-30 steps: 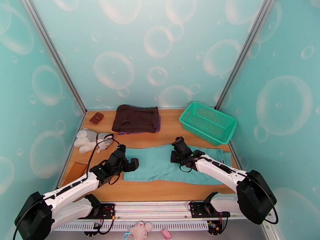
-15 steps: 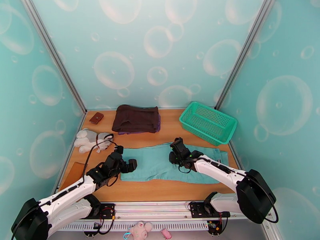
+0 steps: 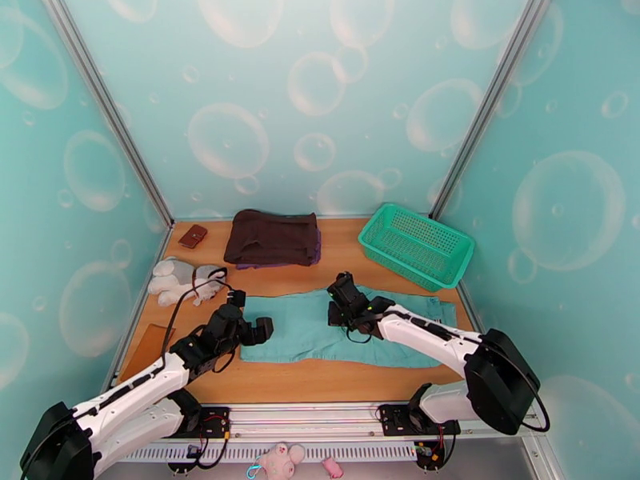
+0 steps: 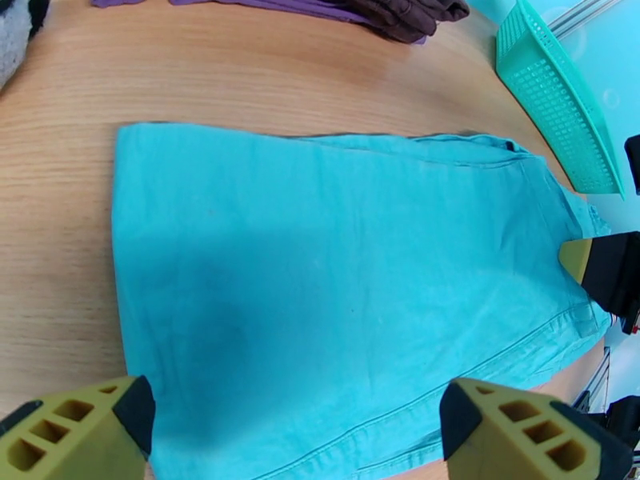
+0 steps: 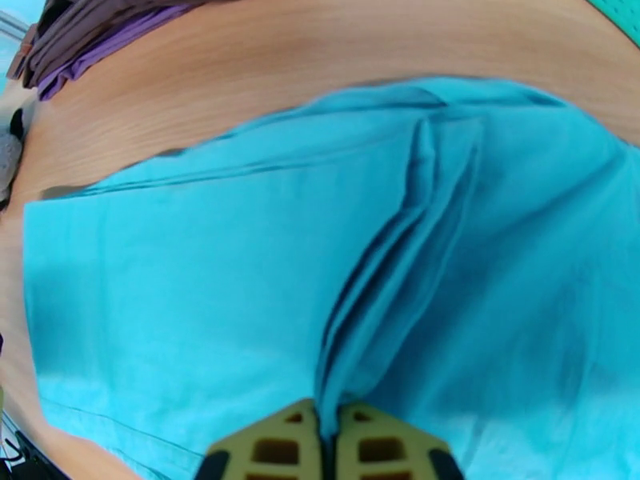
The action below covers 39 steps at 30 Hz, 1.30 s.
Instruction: Fold and stack the trousers
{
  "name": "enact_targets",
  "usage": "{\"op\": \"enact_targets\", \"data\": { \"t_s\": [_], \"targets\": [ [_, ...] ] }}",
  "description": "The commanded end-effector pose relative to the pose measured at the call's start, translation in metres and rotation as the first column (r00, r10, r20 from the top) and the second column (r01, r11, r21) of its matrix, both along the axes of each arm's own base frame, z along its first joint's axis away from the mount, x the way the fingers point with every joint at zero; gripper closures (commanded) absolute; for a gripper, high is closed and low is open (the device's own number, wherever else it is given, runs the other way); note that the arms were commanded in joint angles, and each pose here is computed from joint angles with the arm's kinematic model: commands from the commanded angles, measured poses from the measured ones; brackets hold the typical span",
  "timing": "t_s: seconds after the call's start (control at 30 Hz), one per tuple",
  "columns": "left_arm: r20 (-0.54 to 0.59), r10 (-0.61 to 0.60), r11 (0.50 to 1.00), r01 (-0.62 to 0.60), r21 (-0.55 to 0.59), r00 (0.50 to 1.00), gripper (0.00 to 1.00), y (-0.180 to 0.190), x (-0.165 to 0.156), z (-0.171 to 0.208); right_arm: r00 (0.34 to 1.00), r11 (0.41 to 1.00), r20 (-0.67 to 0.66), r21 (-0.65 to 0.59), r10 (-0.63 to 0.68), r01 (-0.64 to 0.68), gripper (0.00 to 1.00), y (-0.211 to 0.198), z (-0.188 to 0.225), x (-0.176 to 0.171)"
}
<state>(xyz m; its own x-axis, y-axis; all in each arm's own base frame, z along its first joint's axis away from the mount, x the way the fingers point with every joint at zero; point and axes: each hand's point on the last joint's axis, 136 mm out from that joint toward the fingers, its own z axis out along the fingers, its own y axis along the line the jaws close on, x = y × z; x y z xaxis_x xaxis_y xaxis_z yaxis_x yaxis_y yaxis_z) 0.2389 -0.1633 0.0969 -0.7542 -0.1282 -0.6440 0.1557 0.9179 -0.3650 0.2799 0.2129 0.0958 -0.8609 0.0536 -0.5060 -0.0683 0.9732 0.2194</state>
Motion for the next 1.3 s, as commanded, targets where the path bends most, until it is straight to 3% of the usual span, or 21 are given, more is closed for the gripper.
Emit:
{"op": "enact_targets", "data": {
  "t_s": [0.0, 0.17, 0.33, 0.5, 0.63, 0.77, 0.93, 1.13, 1.27],
  "targets": [
    [0.04, 0.042, 0.999, -0.043, 0.026, 0.998, 0.01, 0.012, 0.006, 0.012, 0.999, 1.0, 0.044, 0.0, -0.017, 0.017, 1.0, 0.02, 0.024, 0.004],
    [0.159, 0.267, 0.958, -0.28, 0.067, 0.95, 0.01, 0.056, 0.022, 0.057, 0.989, 0.974, 0.114, 0.197, 0.094, -0.115, 1.0, 0.093, 0.067, 0.011],
    [0.335, 0.411, 0.897, -0.442, 0.018, 0.848, 0.01, 0.101, 0.022, 0.123, 0.946, 0.857, 0.251, 0.42, 0.204, -0.297, 1.0, 0.178, 0.151, 0.02],
    [0.372, 0.44, 0.883, -0.469, -0.015, 0.817, 0.01, 0.118, 0.015, 0.143, 0.9, 0.751, 0.341, 0.51, 0.271, -0.42, 1.0, 0.228, 0.215, 0.017],
    [0.365, 0.465, 0.872, -0.489, -0.031, 0.807, 0.01, 0.123, 0.012, 0.143, 0.874, 0.672, 0.369, 0.564, 0.315, -0.48, 1.0, 0.262, 0.238, 0.013],
    [0.372, 0.513, 0.844, -0.533, -0.054, 0.774, 0.01, 0.135, 0.007, 0.144, 0.861, 0.638, 0.379, 0.58, 0.339, -0.506, 1.0, 0.283, 0.248, 0.011],
    [0.389, 0.515, 0.845, -0.528, -0.083, 0.764, 0.01, 0.138, 0.001, 0.153, 0.888, 0.682, 0.345, 0.573, 0.304, -0.455, 1.0, 0.267, 0.22, 0.011],
    [0.324, 0.297, 0.955, -0.279, -0.101, 0.898, 0.01, 0.083, 0.009, 0.138, 0.942, 0.747, 0.275, 0.582, 0.191, -0.322, 1.0, 0.187, 0.162, 0.01],
    [0.248, 0.145, 0.988, -0.126, -0.09, 0.958, 0.01, 0.047, 0.016, 0.116, 0.968, 0.811, 0.21, 0.537, 0.138, -0.232, 1.0, 0.13, 0.118, 0.002]
  ]
}}
